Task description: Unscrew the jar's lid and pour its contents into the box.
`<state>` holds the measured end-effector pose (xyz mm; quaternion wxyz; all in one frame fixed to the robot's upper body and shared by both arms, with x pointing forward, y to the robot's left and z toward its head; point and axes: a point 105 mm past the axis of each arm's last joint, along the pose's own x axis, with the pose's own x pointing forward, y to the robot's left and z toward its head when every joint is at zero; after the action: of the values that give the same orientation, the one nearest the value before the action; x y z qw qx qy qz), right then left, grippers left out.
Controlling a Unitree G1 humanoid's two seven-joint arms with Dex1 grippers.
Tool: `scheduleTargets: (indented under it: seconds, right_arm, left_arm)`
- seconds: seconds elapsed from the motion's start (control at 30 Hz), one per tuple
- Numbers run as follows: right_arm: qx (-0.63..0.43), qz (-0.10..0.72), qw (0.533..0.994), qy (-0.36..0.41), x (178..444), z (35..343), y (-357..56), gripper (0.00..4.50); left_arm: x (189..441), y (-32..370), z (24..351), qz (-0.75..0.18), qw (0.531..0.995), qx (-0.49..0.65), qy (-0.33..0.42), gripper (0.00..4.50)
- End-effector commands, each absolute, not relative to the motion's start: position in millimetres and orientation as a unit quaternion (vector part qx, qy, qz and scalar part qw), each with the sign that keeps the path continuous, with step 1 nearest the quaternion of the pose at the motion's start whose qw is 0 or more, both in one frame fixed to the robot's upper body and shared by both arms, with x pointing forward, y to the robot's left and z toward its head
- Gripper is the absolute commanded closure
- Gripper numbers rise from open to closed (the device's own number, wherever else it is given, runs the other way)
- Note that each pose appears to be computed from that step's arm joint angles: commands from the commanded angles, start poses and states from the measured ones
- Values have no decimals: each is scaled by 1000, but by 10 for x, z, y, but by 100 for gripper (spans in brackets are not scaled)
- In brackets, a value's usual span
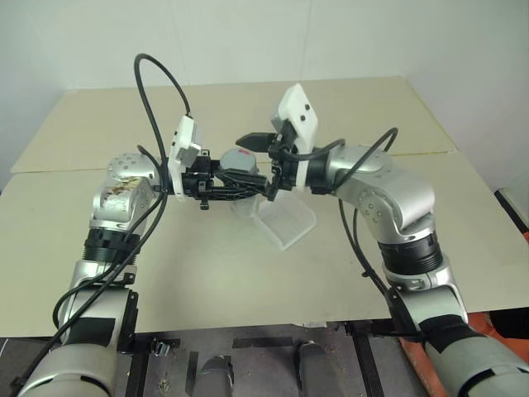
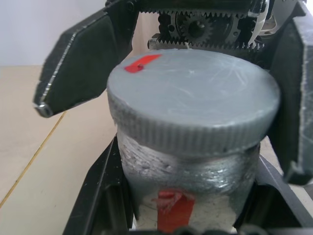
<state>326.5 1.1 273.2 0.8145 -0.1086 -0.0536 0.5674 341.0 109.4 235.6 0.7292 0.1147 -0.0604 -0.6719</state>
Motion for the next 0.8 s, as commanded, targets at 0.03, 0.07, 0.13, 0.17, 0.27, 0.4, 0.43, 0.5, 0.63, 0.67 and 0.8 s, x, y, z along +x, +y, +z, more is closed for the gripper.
scheduleTargets:
  seconds: [0.03, 0.07, 0.13, 0.17, 0.27, 0.4, 0.43, 0.5, 0.63, 0.67, 0.8]
  right_arm:
    - [-104, 548, 826, -78, 3296, 2868, -203, 4]
    - [-106, 545, 828, -78, 3301, 2869, -259, 4]
    - [-109, 541, 830, -77, 3305, 2865, -321, 4]
    - [-110, 539, 832, -76, 3307, 2863, -349, 4]
    - [-112, 534, 835, -71, 3297, 2847, -442, 4]
    - [-113, 534, 835, -69, 3273, 2827, -494, 4]
    - [-113, 534, 835, -68, 3266, 2824, -504, 4]
    - [-114, 534, 835, -67, 3258, 2816, -522, 4]
    - [-120, 529, 838, -62, 3279, 2799, -560, 4]
    - [-121, 529, 838, -61, 3283, 2800, -571, 4]
    - [-126, 557, 819, -65, 3107, 2824, -540, 4]
  left_arm:
    - [3357, 1118, 2498, -675, 722, 129, -86, 250]
    - [3358, 1119, 2499, -675, 721, 130, -86, 250]
    - [3359, 1125, 2500, -675, 721, 130, -85, 250]
    - [3359, 1128, 2499, -676, 721, 130, -84, 250]
    - [3365, 1132, 2499, -676, 720, 131, -82, 250]
    - [3367, 1132, 2495, -677, 720, 131, -82, 250]
    - [3366, 1131, 2493, -677, 719, 131, -82, 250]
    - [3362, 1125, 2492, -679, 718, 131, -82, 250]
    - [3364, 1119, 2494, -679, 717, 131, -83, 250]
    - [3370, 1116, 2499, -679, 717, 131, -83, 250]
    - [3378, 1119, 2503, -678, 719, 132, -84, 250]
